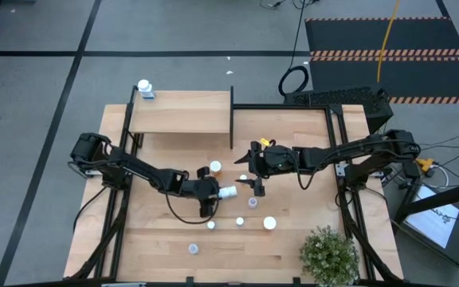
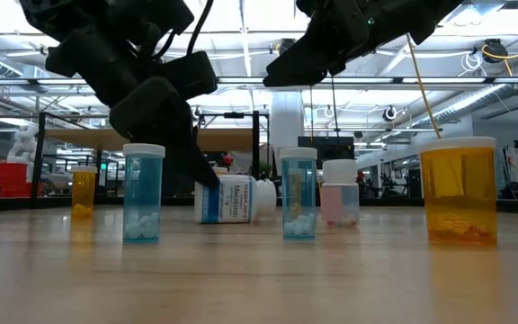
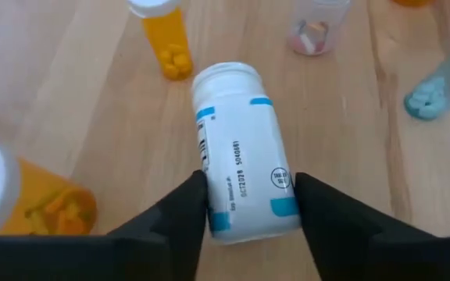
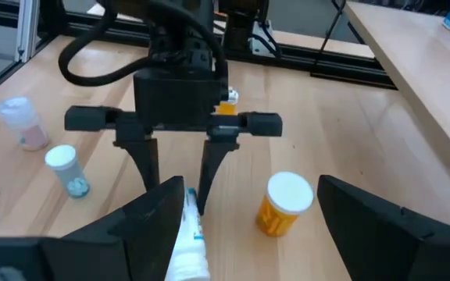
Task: Pick and place medicine bottles onto shelf by color
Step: Put the white pill bottle on the shelf aligned with the other white pill bottle
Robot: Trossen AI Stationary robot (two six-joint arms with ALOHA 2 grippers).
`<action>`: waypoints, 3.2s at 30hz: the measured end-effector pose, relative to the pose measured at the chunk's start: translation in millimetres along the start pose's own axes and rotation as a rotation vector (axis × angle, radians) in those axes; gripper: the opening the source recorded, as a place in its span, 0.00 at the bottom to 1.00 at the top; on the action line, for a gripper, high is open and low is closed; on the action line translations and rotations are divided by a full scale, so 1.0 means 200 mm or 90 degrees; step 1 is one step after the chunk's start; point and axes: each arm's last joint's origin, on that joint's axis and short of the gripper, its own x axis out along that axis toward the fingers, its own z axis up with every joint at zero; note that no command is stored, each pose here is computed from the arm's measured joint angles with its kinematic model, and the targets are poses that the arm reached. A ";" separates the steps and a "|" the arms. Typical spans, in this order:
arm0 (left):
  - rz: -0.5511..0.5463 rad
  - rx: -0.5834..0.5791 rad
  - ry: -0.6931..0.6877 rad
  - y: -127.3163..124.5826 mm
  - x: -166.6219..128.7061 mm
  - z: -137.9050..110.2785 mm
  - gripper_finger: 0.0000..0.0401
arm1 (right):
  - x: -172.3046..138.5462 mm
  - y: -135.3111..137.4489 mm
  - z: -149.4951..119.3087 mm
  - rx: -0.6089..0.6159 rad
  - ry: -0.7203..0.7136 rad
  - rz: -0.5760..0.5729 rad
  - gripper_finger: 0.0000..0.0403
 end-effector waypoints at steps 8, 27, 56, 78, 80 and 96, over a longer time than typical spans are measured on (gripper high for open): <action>-0.004 0.008 -0.037 0.01 -0.07 0.05 0.35 | 0.00 0.00 0.00 0.000 0.001 0.000 0.72; -0.013 0.055 -0.189 0.05 -0.48 0.22 0.39 | 0.00 0.00 0.01 0.001 -0.006 -0.007 0.72; 0.070 0.178 -0.532 0.01 -0.73 0.43 0.39 | -0.05 0.03 0.21 0.023 -0.287 0.039 0.72; 0.065 0.169 -0.568 -0.01 -0.63 0.46 0.39 | -0.07 0.09 0.25 -0.003 -0.330 0.055 0.38; 0.065 0.133 -0.558 -0.01 -0.63 0.45 0.39 | -0.06 0.09 0.24 0.003 -0.320 0.056 0.37; 0.084 0.050 -0.428 0.05 -0.72 0.45 0.65 | -0.01 0.04 0.09 0.106 -0.116 0.013 0.40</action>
